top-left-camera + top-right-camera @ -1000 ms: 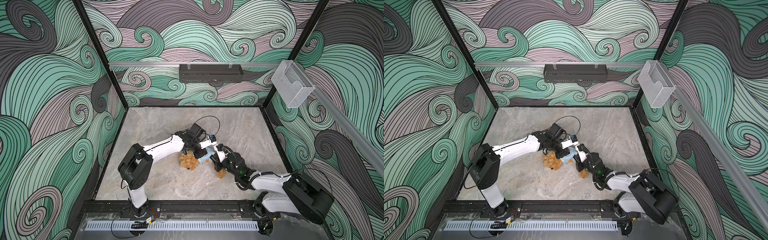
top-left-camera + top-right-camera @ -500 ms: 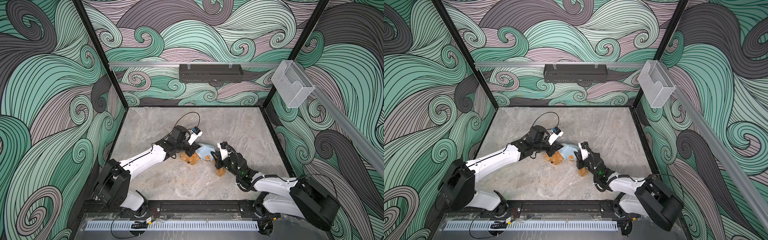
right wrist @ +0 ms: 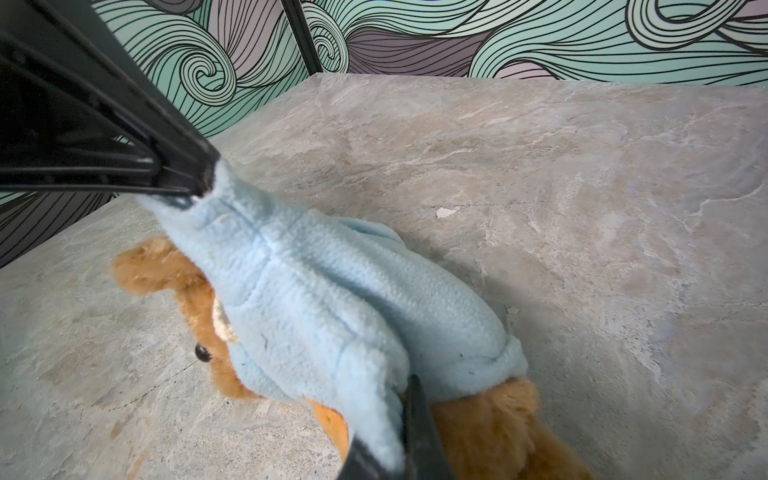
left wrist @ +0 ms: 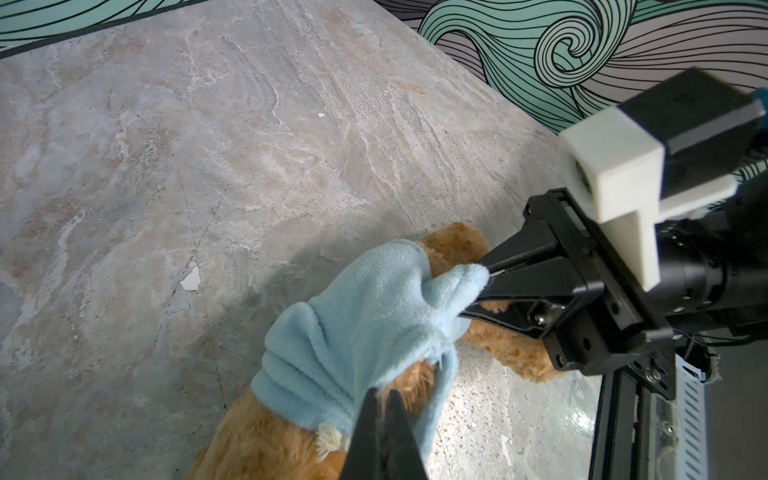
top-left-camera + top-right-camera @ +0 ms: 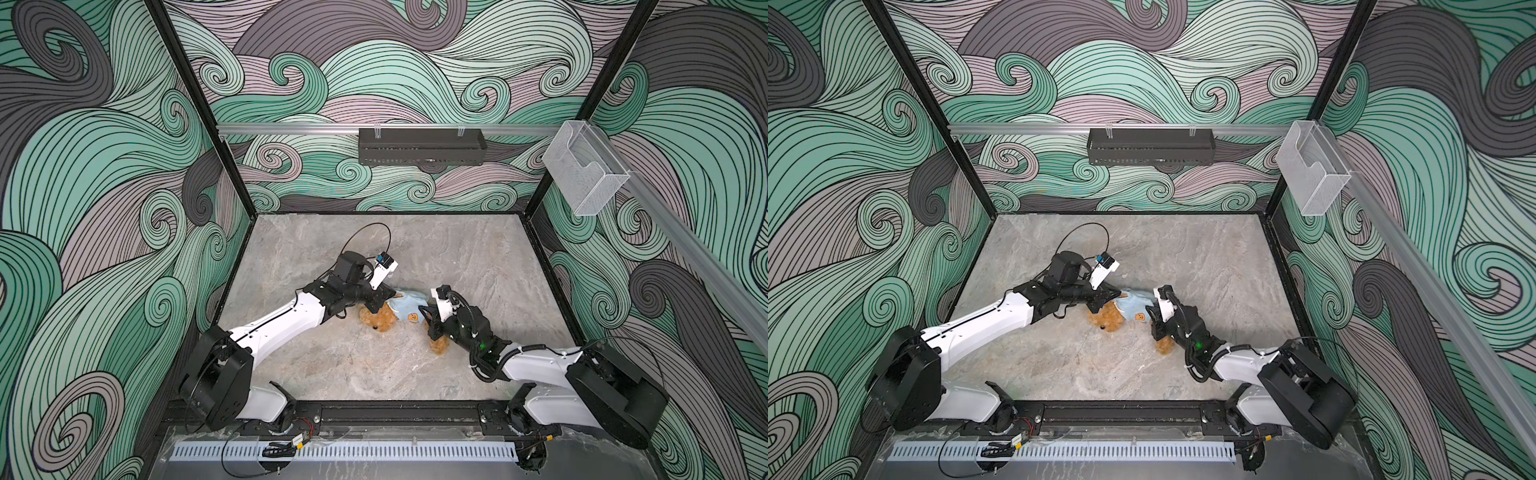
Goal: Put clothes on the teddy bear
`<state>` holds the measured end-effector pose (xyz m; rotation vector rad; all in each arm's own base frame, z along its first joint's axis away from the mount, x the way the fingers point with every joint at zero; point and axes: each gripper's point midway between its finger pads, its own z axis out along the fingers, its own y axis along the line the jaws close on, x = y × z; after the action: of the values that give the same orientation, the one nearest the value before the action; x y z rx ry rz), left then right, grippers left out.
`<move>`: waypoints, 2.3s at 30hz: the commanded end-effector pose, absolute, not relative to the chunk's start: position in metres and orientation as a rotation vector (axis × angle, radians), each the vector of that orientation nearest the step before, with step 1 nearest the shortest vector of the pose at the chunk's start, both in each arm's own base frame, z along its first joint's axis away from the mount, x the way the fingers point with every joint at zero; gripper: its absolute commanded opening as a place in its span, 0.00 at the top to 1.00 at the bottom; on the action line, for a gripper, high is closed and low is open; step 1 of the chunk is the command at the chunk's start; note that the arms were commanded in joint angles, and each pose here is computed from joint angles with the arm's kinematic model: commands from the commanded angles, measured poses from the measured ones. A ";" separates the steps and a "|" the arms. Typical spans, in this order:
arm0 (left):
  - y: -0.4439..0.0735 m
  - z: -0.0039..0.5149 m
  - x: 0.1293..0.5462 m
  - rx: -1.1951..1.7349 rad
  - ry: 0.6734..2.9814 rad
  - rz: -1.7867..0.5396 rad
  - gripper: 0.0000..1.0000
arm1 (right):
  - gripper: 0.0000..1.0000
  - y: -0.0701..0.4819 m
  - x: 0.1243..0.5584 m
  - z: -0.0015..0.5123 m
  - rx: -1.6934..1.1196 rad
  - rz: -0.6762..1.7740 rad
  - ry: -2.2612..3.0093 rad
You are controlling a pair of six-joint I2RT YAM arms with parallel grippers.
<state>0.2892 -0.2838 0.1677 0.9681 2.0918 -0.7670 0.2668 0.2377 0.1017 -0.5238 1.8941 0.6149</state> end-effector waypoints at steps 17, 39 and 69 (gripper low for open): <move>-0.310 0.199 0.265 1.411 1.884 -0.685 0.80 | 1.00 0.236 0.260 0.084 -0.641 0.561 1.948; -0.322 0.165 0.266 1.632 1.934 -0.617 0.82 | 1.00 0.235 0.259 0.083 -0.638 0.565 1.952; -0.334 0.043 0.258 1.801 2.257 -0.508 0.58 | 1.00 0.256 0.275 0.121 -0.521 0.719 1.811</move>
<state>0.2871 -0.3514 0.0981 1.6740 2.0736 -0.5677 0.2660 0.2392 0.0830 -0.5629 1.9484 0.6162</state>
